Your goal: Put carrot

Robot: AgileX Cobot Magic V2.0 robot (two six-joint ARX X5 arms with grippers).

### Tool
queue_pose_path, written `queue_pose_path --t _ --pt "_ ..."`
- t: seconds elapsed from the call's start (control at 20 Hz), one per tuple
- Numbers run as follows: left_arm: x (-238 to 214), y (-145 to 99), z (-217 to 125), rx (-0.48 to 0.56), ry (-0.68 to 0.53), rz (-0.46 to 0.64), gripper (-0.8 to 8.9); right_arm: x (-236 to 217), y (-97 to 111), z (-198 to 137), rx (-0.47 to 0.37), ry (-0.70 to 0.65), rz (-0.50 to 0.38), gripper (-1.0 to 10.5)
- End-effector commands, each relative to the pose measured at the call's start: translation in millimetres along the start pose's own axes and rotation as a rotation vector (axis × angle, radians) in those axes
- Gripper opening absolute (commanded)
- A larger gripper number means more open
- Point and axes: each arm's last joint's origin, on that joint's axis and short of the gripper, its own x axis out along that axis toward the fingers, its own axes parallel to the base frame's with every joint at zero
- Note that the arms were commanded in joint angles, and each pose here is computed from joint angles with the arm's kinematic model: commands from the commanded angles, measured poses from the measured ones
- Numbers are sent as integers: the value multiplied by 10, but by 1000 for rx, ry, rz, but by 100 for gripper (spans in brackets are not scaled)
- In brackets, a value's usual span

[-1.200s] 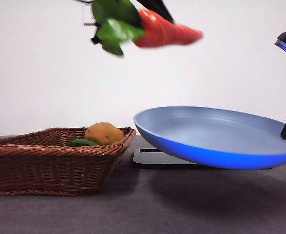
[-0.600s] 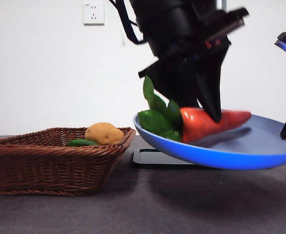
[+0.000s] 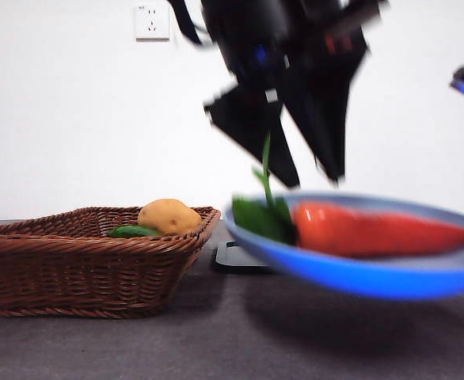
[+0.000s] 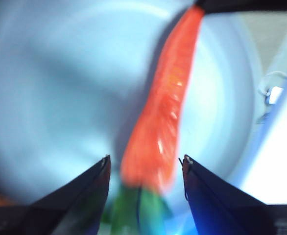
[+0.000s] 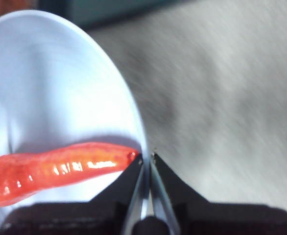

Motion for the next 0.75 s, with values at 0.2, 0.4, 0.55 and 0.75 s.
queue_pose_path --t 0.2,0.4,0.55,0.75 --pt "-741 -66 -175 -3 -95 8 259 18 42 415 7 53 -66 3" --pt "-1181 -94 -423 -13 -111 60 258 148 91 941 -4 20 -91 3" --pt "-1350 -111 -523 -23 -134 97 258 388 95 1362 3 18 -96 3" --pt "-1355 -107 -530 -37 -131 114 258 806 24 1764 21 54 -102 3"
